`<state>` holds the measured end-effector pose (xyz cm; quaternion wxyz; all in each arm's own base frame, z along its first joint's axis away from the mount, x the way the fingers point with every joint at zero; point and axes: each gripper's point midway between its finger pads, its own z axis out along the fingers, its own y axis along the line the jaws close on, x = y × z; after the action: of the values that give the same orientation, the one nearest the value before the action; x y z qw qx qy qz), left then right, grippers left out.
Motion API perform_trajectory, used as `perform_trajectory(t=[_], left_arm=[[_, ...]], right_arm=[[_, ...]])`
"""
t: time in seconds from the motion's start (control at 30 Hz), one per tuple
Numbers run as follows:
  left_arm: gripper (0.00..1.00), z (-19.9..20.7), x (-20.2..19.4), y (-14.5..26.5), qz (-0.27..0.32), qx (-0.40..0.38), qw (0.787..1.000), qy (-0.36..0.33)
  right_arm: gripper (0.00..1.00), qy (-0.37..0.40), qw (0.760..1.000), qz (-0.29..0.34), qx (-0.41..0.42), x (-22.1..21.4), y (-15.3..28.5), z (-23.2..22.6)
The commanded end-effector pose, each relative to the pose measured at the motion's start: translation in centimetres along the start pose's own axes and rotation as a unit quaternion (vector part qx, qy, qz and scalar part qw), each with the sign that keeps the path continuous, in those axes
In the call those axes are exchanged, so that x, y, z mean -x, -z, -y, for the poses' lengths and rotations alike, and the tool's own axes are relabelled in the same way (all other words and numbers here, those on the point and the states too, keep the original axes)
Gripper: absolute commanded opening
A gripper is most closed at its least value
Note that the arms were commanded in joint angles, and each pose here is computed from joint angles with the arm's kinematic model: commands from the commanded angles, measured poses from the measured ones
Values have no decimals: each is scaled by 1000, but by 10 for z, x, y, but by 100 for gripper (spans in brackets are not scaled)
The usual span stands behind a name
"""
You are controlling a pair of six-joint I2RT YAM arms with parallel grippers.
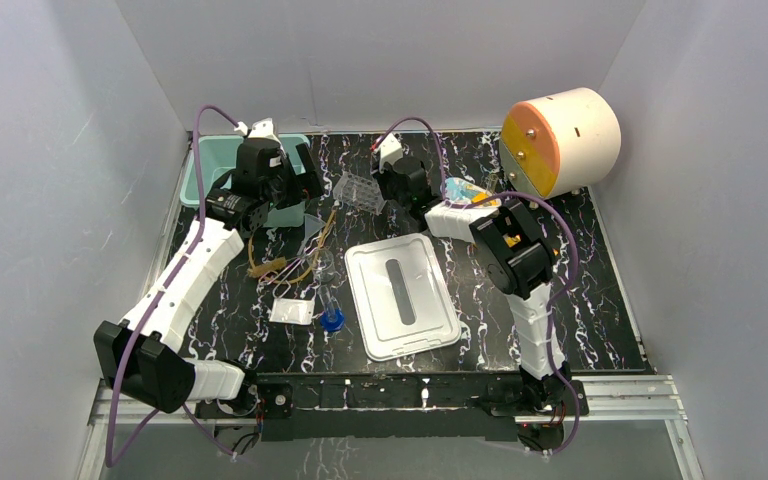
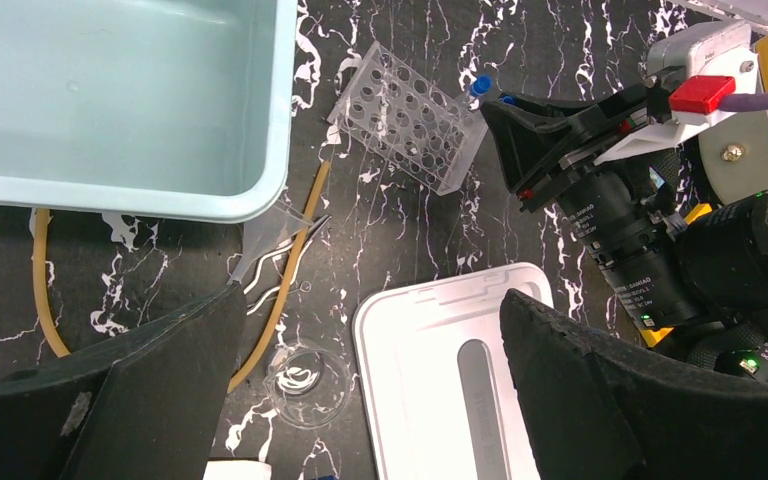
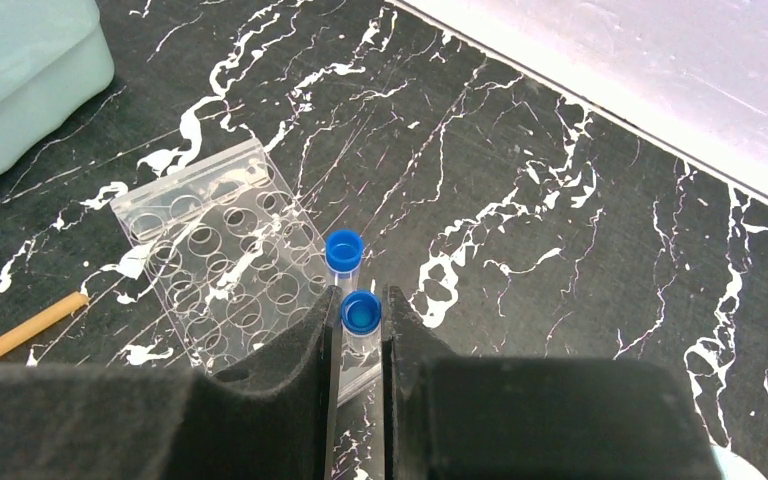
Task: Organize the chemistry lab equipment
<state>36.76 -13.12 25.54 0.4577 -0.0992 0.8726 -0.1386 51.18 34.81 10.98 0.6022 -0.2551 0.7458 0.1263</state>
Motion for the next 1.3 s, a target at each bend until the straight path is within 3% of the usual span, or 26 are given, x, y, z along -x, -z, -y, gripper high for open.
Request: perform_trajectory(t=[0.0,0.67,1.27], left_arm=[[98,-7,2,7,9,9,1000,-7],[98,-8,0,4,5,11,1000,-10],[98,-7,-1,7,8,6,1000,-7]], right_arm=[[21,-11,999,41,-13,26,-7,5],[41,-29,999,19,-35,19,-9,11],[43,-25,998,8,-61,36,0,24]])
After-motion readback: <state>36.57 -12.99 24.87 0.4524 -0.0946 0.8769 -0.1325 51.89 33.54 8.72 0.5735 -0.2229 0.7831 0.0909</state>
